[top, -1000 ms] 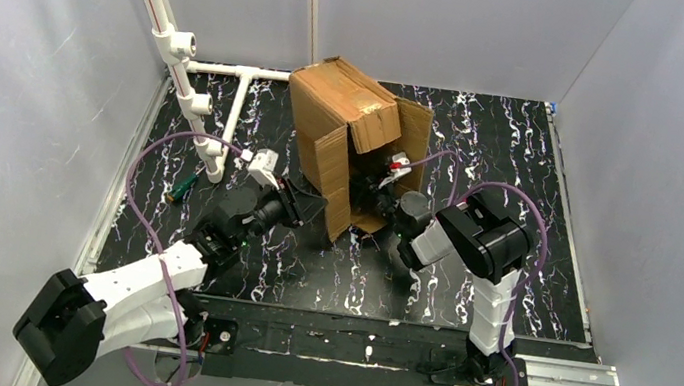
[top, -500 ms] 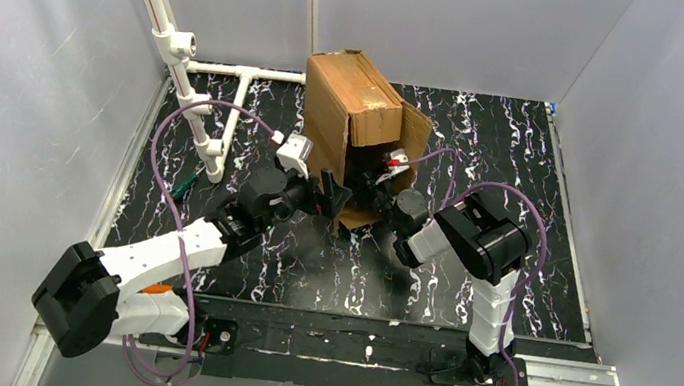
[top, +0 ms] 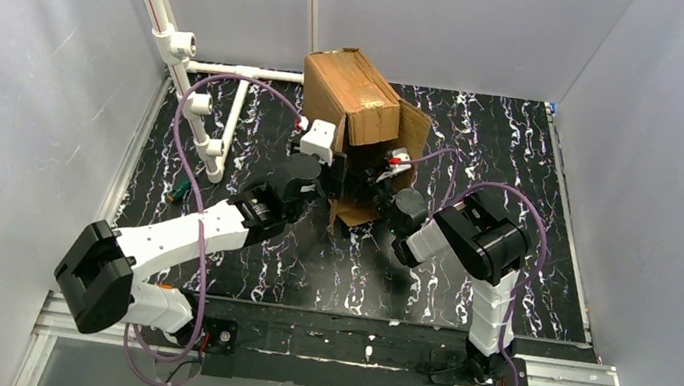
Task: Unpack the express box
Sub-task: Pick up the product from the express box.
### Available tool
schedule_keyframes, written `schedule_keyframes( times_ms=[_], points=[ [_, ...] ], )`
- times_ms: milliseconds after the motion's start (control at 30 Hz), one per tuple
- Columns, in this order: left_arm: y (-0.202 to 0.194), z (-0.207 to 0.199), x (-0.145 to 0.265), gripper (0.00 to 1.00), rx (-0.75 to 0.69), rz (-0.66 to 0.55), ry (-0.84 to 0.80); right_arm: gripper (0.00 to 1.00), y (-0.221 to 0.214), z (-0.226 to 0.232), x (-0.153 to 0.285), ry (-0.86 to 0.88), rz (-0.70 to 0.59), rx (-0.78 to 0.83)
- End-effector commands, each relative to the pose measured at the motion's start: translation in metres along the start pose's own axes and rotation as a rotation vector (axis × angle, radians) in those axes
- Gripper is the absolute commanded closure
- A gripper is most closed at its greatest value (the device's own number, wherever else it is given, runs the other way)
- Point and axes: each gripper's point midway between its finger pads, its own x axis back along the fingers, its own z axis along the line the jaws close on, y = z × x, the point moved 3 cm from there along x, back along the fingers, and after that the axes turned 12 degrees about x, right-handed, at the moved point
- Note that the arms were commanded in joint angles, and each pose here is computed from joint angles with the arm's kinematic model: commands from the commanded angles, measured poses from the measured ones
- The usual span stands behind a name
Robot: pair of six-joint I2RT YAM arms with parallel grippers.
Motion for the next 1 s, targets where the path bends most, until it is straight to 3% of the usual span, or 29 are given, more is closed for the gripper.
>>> schedule_keyframes(
  times_ms=[0,67,233,300,400,533,800,867,967],
  points=[
    [0.019,0.006,-0.004,0.46,-0.114,-0.038,0.088,0.55,0.033,-0.007,-0.009,-0.071,-0.125,0.006],
    [0.025,0.003,-0.008,0.5,-0.175,-0.045,0.086,0.54,0.028,-0.015,-0.013,-0.124,-0.114,0.008],
    [0.051,-0.015,-0.005,0.81,-0.299,-0.089,-0.02,0.5,0.014,-0.025,-0.033,-0.168,-0.106,0.017],
    [0.068,-0.023,0.0,0.92,-0.332,-0.123,-0.06,0.44,0.008,-0.031,-0.037,-0.211,-0.104,0.016],
    [0.089,-0.034,0.008,1.0,-0.387,-0.172,-0.117,0.32,0.004,-0.037,-0.043,-0.246,-0.1,0.004],
    [0.105,-0.049,0.014,1.0,-0.441,-0.246,-0.207,0.16,0.005,-0.038,-0.052,-0.271,-0.123,-0.118],
    [0.133,-0.08,0.042,1.0,-0.42,-0.344,-0.425,0.1,0.078,-0.032,-0.076,-0.203,-0.365,-0.398],
    [0.134,-0.07,0.032,1.0,-0.485,-0.348,-0.374,0.09,0.079,-0.035,-0.094,-0.203,-0.362,-0.462],
    [0.147,-0.067,0.037,1.0,-0.476,-0.375,-0.369,0.09,0.092,-0.047,-0.095,-0.153,-0.461,-0.604]
  ],
)
